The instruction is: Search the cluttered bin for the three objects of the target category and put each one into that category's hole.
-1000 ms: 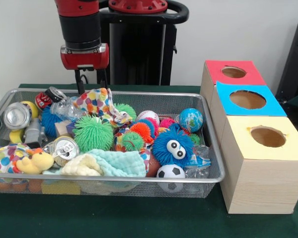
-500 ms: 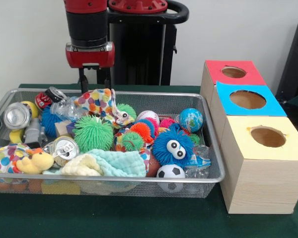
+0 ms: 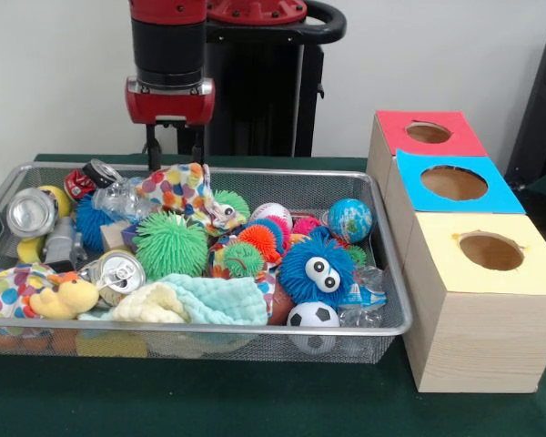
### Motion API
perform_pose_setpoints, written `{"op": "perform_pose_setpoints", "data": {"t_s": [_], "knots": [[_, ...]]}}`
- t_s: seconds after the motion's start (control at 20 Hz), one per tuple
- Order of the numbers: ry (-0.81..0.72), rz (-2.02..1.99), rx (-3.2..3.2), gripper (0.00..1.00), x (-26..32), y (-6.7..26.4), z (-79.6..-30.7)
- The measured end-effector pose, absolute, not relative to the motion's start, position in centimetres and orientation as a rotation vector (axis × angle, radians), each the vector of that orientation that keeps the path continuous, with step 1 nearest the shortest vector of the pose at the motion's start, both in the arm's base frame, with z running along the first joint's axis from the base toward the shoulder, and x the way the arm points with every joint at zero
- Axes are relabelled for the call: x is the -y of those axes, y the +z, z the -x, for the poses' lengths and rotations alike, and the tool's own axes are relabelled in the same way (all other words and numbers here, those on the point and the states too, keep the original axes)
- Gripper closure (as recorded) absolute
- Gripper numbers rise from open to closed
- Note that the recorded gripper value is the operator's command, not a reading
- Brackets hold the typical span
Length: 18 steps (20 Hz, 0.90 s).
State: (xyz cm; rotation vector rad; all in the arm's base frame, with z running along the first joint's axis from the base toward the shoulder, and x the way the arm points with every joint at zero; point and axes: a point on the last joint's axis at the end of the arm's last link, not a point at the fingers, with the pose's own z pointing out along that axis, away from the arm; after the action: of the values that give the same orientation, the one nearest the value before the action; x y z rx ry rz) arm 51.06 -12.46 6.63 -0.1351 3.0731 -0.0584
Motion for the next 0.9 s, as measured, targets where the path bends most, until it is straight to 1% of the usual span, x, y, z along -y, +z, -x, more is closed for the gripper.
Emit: {"op": "perform_pose_setpoints", "data": {"t_s": [0.3, 0.9], "knots": [[-0.189, 0.208, -3.052, 0.0, 13.3, 7.0, -51.2], [-0.322, 0.219, -2.9, 0.0, 14.9, 7.7, -52.5]]}}
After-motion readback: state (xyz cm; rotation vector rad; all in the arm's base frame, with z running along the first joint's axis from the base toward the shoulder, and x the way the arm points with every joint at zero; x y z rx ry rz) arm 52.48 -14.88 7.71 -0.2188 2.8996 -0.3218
